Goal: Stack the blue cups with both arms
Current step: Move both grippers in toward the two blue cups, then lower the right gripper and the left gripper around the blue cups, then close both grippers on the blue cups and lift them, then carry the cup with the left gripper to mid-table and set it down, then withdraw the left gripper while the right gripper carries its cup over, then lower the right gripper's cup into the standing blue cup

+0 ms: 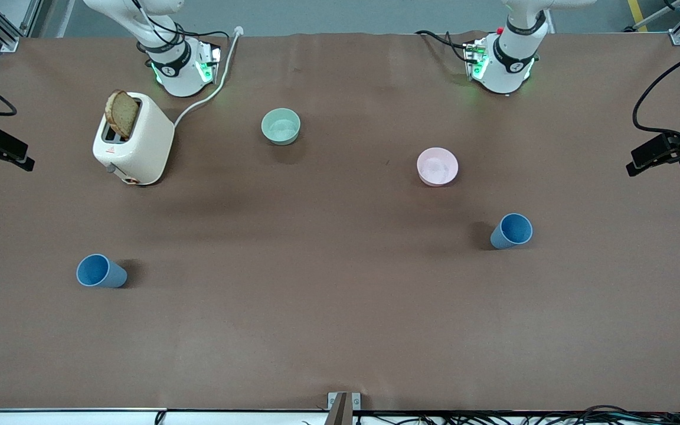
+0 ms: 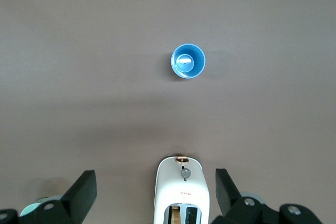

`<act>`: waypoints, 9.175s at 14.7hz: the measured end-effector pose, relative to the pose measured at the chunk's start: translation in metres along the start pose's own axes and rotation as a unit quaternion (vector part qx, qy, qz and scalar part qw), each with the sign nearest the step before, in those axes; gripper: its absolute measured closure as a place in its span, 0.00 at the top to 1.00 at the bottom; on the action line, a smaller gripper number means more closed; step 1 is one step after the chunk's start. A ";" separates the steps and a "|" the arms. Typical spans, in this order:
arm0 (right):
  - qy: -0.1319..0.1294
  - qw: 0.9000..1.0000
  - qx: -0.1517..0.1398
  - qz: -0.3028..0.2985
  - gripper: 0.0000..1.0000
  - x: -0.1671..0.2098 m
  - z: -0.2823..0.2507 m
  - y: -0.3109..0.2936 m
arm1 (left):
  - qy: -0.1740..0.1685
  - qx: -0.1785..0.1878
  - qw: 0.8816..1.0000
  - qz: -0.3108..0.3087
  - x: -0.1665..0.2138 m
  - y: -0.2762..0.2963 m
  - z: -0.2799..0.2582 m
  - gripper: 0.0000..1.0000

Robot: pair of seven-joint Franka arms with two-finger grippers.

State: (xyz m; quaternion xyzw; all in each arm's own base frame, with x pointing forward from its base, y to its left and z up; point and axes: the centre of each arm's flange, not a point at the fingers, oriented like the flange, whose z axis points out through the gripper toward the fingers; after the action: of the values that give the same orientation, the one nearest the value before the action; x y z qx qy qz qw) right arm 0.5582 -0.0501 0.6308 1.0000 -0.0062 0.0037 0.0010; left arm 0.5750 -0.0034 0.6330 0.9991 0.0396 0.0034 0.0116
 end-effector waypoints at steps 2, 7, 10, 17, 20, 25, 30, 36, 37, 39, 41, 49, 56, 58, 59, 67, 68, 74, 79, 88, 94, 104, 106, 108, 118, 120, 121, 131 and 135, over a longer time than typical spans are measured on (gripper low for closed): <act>0.000 1.000 0.000 0.000 1.00 0.000 0.000 0.000 | 0.000 0.000 1.000 0.000 0.000 0.000 0.000 1.00; 0.001 1.000 0.000 0.000 1.00 0.000 0.000 0.000 | 0.000 -0.002 1.000 0.003 0.000 0.003 0.000 1.00; 0.007 1.000 -0.001 0.007 1.00 0.002 0.000 0.008 | -0.001 -0.005 1.000 0.008 -0.001 0.010 0.001 1.00; 0.017 0.999 0.013 0.033 1.00 0.058 0.092 0.069 | -0.019 -0.003 1.000 0.009 0.011 0.012 0.025 1.00; 0.013 0.998 0.041 0.040 1.00 0.084 0.161 0.096 | -0.056 0.001 0.998 0.013 0.027 0.015 0.069 1.00; 0.014 0.997 0.065 0.040 1.00 0.110 0.259 0.119 | -0.116 0.007 0.993 0.019 0.064 0.028 0.183 1.00; -0.005 0.996 0.077 0.054 0.98 0.116 0.334 0.127 | -0.100 0.004 0.995 0.027 0.064 0.039 0.278 1.00; -0.017 0.991 0.122 0.057 0.75 0.110 0.379 0.136 | -0.087 0.003 0.996 0.037 0.038 0.049 0.344 1.00; -0.017 0.991 0.122 0.057 0.69 0.110 0.381 0.138 | -0.090 0.003 0.995 0.037 0.035 0.048 0.349 1.00; -0.015 0.991 0.122 0.056 0.63 0.110 0.381 0.139 | -0.097 0.004 0.995 0.037 0.030 0.048 0.355 1.00; -0.013 0.991 0.122 0.055 0.42 0.110 0.381 0.138 | -0.101 0.005 0.994 0.037 0.028 0.047 0.359 1.00; -0.001 0.991 0.121 0.048 0.05 0.115 0.367 0.134 | -0.124 0.007 0.992 0.031 0.020 0.039 0.383 0.87; 0.005 0.998 0.053 -0.019 0.05 0.102 0.201 0.085 | -0.125 0.007 0.992 0.031 0.021 0.039 0.384 0.22; -0.017 0.999 0.038 -0.010 0.05 0.084 0.154 0.055 | -0.125 0.007 0.992 0.033 0.024 0.042 0.377 0.06; -0.026 0.999 0.037 -0.006 0.05 0.074 0.133 0.040 | -0.122 0.006 0.992 0.034 0.028 0.044 0.370 0.06; -0.024 0.999 0.028 0.017 0.05 -0.007 0.017 -0.008 | -0.064 -0.009 0.990 0.123 0.060 0.165 0.240 0.05; -0.021 0.999 0.028 0.017 0.05 -0.014 0.012 -0.008 | -0.058 -0.010 0.988 0.146 0.052 0.196 0.233 0.05; 0.001 1.000 0.026 0.014 0.05 -0.021 -0.005 -0.011 | -0.063 -0.008 0.960 0.272 -0.020 0.367 0.260 0.05; -0.002 0.999 0.026 0.020 0.05 -0.018 -0.009 -0.019 | -0.050 -0.017 0.949 0.312 -0.045 0.426 0.311 0.05; -0.013 0.999 0.025 0.024 0.05 -0.015 -0.001 -0.018 | -0.052 -0.018 0.941 0.335 -0.078 0.469 0.360 0.05; -0.014 0.999 0.025 0.026 0.05 -0.015 -0.001 -0.015 | -0.071 -0.010 0.939 0.335 -0.086 0.474 0.390 0.05; -0.015 0.999 0.026 0.027 0.05 -0.014 0.001 -0.014 | -0.011 -0.046 0.947 0.318 -0.067 0.477 0.298 0.85; -0.014 0.999 0.027 0.020 0.05 -0.013 0.000 -0.023 | 0.024 -0.061 0.952 0.300 -0.048 0.454 0.236 1.00; -0.004 1.000 0.028 0.005 0.05 -0.009 0.000 -0.047 | 0.049 -0.067 0.957 0.276 -0.031 0.419 0.178 1.00; 0.013 0.996 0.041 0.077 0.05 -0.008 0.090 -0.320 | 0.027 -0.015 0.995 0.094 0.086 0.151 0.144 1.00; 0.008 0.994 0.049 0.102 0.05 -0.028 0.112 -0.381 | 0.029 -0.007 0.996 0.090 0.098 0.106 0.145 1.00; 0.003 0.992 0.057 0.109 0.05 -0.038 0.125 -0.411 | 0.032 -0.002 0.996 0.086 0.102 0.088 0.142 1.00; -0.010 0.990 0.066 0.120 0.05 -0.082 0.239 -0.529 | 0.083 -0.006 0.996 0.021 0.069 0.003 0.023 1.00; -0.008 0.990 0.066 0.123 0.05 -0.079 0.250 -0.531 | 0.067 0.002 0.998 0.004 0.050 -0.016 0.002 1.00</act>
State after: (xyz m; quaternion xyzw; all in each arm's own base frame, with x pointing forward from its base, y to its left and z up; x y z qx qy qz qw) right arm 0.4881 0.4809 0.3788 0.9895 -0.1291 -0.0038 -0.0653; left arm 0.6235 0.0165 0.6307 0.9969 0.0362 0.0702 0.0072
